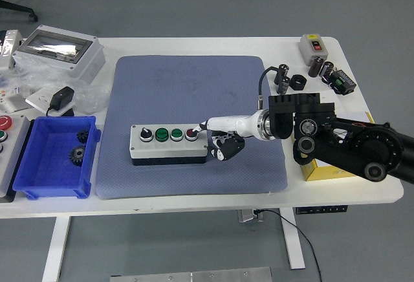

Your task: Pick up the button,place it on the desk,press the button,press the button

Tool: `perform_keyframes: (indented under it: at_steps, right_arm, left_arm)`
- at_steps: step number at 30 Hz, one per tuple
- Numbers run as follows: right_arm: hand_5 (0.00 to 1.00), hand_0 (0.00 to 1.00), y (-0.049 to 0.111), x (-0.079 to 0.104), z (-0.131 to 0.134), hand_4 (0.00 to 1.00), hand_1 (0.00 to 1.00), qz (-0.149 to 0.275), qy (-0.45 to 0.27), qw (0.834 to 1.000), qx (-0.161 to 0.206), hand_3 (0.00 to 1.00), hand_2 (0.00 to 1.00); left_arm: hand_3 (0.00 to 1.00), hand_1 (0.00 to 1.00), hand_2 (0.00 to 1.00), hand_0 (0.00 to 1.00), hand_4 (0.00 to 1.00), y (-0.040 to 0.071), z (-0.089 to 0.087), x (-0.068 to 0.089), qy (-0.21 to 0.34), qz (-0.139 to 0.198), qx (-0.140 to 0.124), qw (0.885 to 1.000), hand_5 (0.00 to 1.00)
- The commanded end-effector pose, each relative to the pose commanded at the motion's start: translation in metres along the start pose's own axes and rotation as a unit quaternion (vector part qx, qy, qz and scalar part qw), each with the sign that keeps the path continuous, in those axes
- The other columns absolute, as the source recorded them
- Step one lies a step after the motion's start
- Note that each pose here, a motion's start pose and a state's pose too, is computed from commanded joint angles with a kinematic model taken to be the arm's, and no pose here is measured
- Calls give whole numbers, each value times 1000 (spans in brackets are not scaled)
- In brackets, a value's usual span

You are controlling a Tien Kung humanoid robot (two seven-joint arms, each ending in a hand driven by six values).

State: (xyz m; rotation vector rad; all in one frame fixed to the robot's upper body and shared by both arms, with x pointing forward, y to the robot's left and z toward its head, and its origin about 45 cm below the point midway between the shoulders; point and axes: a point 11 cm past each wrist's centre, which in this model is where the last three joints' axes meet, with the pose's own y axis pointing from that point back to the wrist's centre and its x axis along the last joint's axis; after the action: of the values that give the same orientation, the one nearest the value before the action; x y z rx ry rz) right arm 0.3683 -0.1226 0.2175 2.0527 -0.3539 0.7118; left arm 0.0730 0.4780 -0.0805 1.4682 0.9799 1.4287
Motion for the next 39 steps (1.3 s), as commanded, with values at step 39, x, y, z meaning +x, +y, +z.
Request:
perform_keyframes:
  at_steps: [39]
  right_arm:
    - [148, 43, 57, 40, 39, 311, 181, 325, -174, 921, 122, 830, 269]
  left_arm:
    - [595, 620, 525, 662, 565, -3, -10, -14, 4, -11, 7, 1000, 151]
